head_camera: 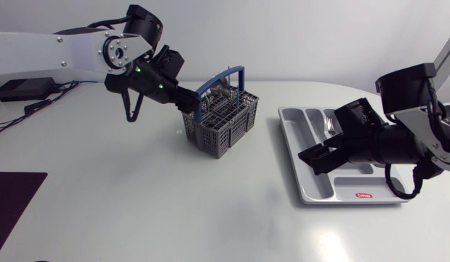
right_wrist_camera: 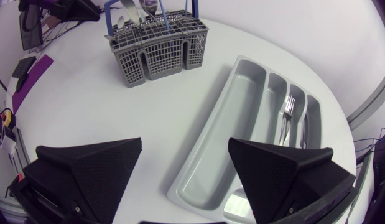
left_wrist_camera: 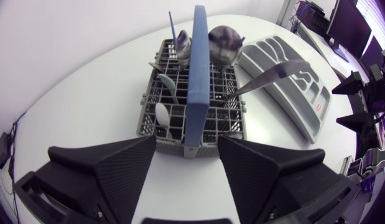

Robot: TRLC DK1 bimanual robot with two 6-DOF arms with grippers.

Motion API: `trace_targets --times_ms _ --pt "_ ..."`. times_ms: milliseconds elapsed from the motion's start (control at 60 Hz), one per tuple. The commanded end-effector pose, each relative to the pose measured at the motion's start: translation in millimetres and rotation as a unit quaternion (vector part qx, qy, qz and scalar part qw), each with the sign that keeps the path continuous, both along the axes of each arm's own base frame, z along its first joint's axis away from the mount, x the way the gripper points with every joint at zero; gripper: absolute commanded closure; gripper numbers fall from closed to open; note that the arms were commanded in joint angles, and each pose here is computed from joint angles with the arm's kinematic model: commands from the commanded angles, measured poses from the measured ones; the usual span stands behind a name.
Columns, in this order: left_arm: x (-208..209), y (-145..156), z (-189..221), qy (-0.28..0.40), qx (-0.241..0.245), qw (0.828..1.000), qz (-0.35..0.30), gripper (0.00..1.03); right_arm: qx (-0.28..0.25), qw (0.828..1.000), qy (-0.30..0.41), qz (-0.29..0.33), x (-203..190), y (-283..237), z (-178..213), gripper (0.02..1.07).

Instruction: Unload the cutlery basket into the drawer organizer.

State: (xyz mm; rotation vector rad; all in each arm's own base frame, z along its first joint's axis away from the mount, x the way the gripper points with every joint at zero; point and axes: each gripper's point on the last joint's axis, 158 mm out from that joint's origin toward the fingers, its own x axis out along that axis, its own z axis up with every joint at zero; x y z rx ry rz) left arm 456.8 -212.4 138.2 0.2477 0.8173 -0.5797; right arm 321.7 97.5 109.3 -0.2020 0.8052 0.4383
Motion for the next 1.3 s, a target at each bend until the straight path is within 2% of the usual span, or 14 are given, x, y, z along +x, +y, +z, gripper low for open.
trace_targets --times_ms 0,167,267,317,383,450,717,883,1100,1283 --pt "9 -14 0 -0.007 -0.007 1.0 -0.008 0.44 -0.002 1.0 -0.003 0.009 8 2 1 0.07" --pt "17 -25 -3 -0.022 -0.011 1.0 -0.014 0.44 -0.005 1.0 -0.001 0.013 10 3 0 0.07" --pt "25 -26 -1 -0.036 -0.017 0.999 -0.008 0.51 -0.005 1.0 -0.004 0.018 10 6 3 0.07" --pt "29 -27 -2 -0.039 -0.018 0.999 -0.009 0.68 -0.006 1.0 -0.006 0.02 10 7 4 0.07" --pt "30 -29 -7 -0.035 -0.016 0.999 -0.01 0.82 -0.006 1.0 -0.007 0.023 11 9 5 0.07" --pt "30 -29 -12 -0.031 -0.014 0.999 -0.01 1.01 -0.006 1.0 -0.008 0.026 10 11 6 0.07" --pt "6 -18 -10 -0.027 -0.007 1.0 -0.014 1.0 -0.006 0.999 -0.008 0.032 12 16 7 0.07" --pt "-19 9 -4 -0.019 0.002 1.0 -0.013 1.0 -0.004 0.999 -0.01 0.04 12 24 11 0.07" --pt "-73 47 6 0.002 -0.007 1.0 -0.019 1.0 -0.005 0.999 -0.011 0.045 10 32 12 0.07" --pt "-118 63 5 -0.005 -0.002 1.0 -0.03 1.0 -0.004 0.998 -0.006 0.055 5 42 9 0.07"
